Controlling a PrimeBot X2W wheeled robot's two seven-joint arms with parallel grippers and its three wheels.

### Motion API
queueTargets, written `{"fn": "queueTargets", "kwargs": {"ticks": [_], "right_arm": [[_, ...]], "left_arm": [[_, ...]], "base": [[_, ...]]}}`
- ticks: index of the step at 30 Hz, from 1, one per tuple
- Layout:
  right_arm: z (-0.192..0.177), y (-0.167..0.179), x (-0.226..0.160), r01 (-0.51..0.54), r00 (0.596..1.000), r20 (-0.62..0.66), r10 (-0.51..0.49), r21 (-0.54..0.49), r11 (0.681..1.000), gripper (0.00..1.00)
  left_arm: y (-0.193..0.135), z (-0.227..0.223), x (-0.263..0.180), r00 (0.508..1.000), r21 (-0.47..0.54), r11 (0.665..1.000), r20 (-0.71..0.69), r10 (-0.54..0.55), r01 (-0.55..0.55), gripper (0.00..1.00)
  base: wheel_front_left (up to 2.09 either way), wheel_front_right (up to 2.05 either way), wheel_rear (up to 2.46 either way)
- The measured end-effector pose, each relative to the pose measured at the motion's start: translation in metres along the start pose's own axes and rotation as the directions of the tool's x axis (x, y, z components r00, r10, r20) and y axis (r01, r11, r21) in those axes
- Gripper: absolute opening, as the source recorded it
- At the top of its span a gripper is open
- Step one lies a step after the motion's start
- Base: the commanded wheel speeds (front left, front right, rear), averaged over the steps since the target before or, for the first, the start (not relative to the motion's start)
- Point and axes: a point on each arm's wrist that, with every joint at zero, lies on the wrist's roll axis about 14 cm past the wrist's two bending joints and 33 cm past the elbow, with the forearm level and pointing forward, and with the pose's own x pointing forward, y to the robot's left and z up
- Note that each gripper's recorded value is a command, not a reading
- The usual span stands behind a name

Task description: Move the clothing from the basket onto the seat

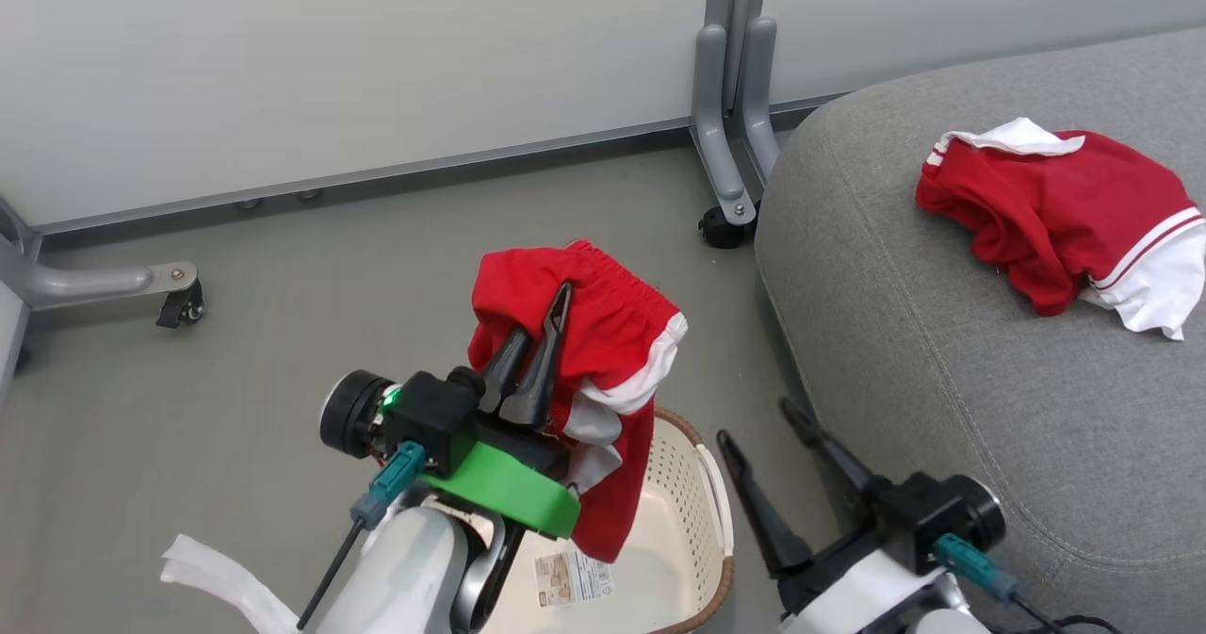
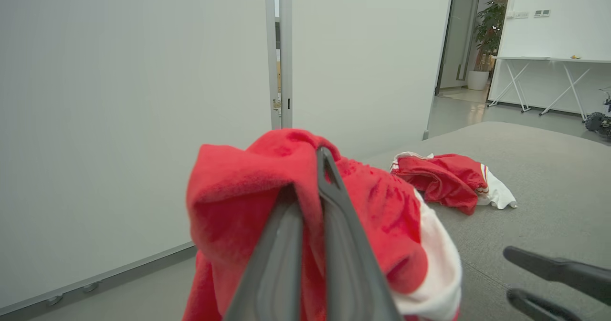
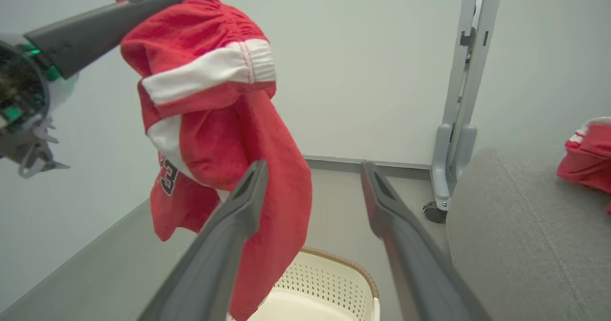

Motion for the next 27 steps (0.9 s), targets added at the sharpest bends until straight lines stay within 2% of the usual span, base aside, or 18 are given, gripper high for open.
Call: {"fn": "queueTargets", "kwargs": {"ticks": [4, 10, 20, 23, 24, 27], "right_arm": [[-0.009, 0.026, 0.006, -0.097, 0.995, -0.033, 0.096, -0.014, 0.995, 1.0], [-0.009, 0.041, 0.016, -0.157, 0.987, -0.037, 0.156, -0.051, 0.986, 1.0], [0.005, 0.038, 0.033, -0.137, 0.99, 0.003, 0.138, -0.11, 0.984, 1.0], [0.001, 0.032, 0.033, -0.105, 0.994, -0.005, 0.105, -0.073, 0.992, 0.98], [-0.004, 0.03, 0.031, -0.093, 0.996, -0.018, 0.092, -0.052, 0.994, 0.0], [-0.015, 0.034, 0.026, -0.107, 0.993, -0.053, 0.105, -0.035, 0.994, 0.0]], "left_arm": [[-0.015, 0.007, 0.008, 0.999, -0.032, 0.999, 0.019, -0.037, 0.037, 0.0], [-0.037, 0.015, 0.016, 0.996, -0.053, 0.995, 0.04, -0.085, 0.087, 0.0], [-0.07, 0.014, 0.016, 0.988, -0.09, 0.984, 0.026, -0.154, 0.156, 0.0], [-0.072, 0.005, 0.013, 0.988, -0.082, 0.985, -0.003, -0.154, 0.153, 0.0], [-0.072, 0.002, 0.013, 0.988, -0.081, 0.985, -0.012, -0.155, 0.154, 0.0], [-0.071, -0.006, 0.011, 0.988, -0.081, 0.986, -0.035, -0.151, 0.148, 0.0]], "base": [[0.0, 0.0, 0.0], [0.0, 0.0, 0.0], [0.0, 0.0, 0.0], [0.0, 0.0, 0.0], [0.0, 0.0, 0.0], [0.0, 0.0, 0.0]]}}
